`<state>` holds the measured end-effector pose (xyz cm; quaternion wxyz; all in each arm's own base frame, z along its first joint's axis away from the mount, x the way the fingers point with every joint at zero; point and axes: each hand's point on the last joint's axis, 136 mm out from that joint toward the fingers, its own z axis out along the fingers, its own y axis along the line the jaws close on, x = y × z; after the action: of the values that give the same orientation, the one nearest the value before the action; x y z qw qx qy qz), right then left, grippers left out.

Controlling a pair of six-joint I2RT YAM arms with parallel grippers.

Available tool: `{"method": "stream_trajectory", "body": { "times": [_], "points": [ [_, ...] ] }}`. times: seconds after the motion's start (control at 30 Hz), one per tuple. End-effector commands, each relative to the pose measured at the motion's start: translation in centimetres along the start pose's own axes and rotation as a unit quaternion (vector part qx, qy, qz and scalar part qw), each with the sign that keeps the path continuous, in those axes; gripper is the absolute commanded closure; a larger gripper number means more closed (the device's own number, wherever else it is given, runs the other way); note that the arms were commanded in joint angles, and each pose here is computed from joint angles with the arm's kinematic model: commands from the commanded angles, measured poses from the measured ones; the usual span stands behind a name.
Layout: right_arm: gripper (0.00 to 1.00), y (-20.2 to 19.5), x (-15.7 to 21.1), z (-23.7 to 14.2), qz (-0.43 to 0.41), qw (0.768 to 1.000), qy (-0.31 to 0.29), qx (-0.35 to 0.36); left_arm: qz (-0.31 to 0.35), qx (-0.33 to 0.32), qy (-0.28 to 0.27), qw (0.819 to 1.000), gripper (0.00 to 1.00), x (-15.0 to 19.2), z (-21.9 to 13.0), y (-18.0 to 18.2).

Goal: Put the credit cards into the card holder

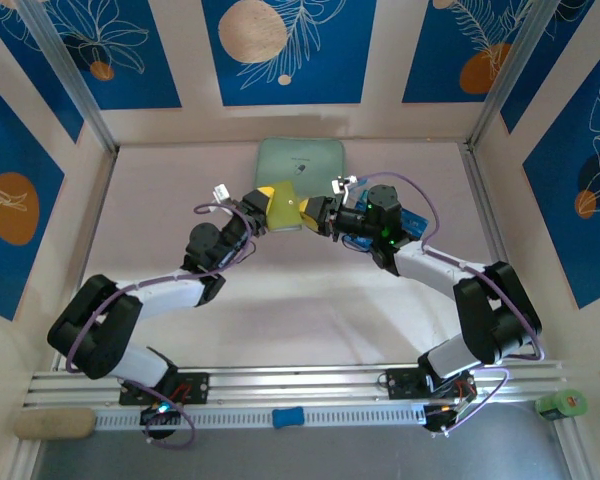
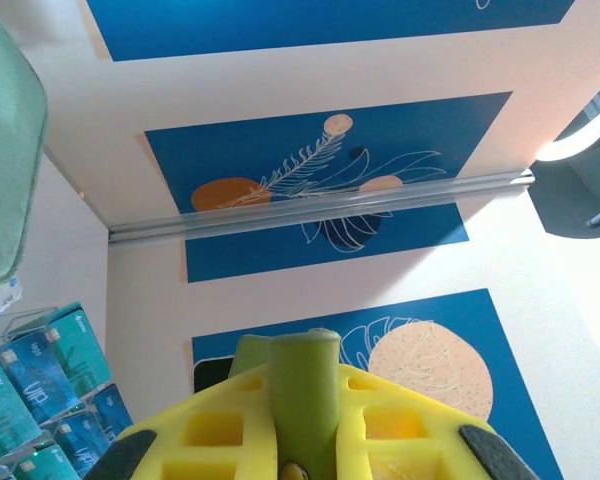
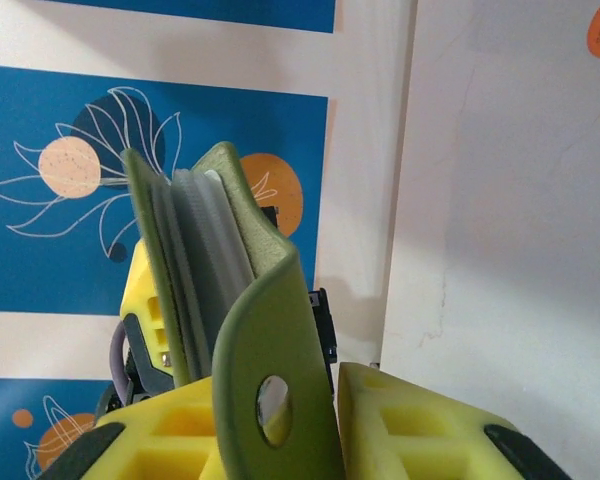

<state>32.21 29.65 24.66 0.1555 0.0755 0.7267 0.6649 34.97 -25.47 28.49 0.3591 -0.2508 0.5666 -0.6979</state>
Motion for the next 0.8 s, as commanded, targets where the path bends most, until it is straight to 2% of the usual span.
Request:
{"method": "stream_trajectory", "body": {
  "times": [0.0, 0.17, 0.4, 0.53, 0.7, 0.77],
  "points": [
    [0.71, 1.0, 1.6, 0.4, -0.012, 0.999, 0.04, -0.024, -0.007, 0.046, 0.021, 0.999, 1.0, 1.4, 0.8, -2.7],
    [0.68, 1.9, 1.7, 0.1, -0.017, 0.998, 0.044, -0.042, -0.007, 0.043, 0.022, 0.999, 1.0, 1.6, 0.9, -2.4],
    [0.7, 3.4, 1.8, -0.4, -0.019, 0.996, 0.044, -0.07, -0.009, 0.042, 0.025, 0.999, 1.0, 1.8, 1.2, -2.2],
    [0.75, 3.5, 1.7, -0.7, -0.02, 0.997, 0.041, -0.068, -0.01, 0.043, 0.029, 0.999, 1.0, 2.0, 1.5, -2.1],
    [0.93, 3.5, 1.5, -1.1, -0.017, 0.997, 0.035, -0.068, -0.011, 0.046, 0.031, 0.998, 1.0, 2.3, 1.7, -2.1],
    [0.94, 3.5, 1.4, -1.3, -0.016, 0.997, 0.03, -0.068, -0.011, 0.046, 0.032, 0.998, 1.0, 2.4, 1.7, -2.0]
  ]
}}
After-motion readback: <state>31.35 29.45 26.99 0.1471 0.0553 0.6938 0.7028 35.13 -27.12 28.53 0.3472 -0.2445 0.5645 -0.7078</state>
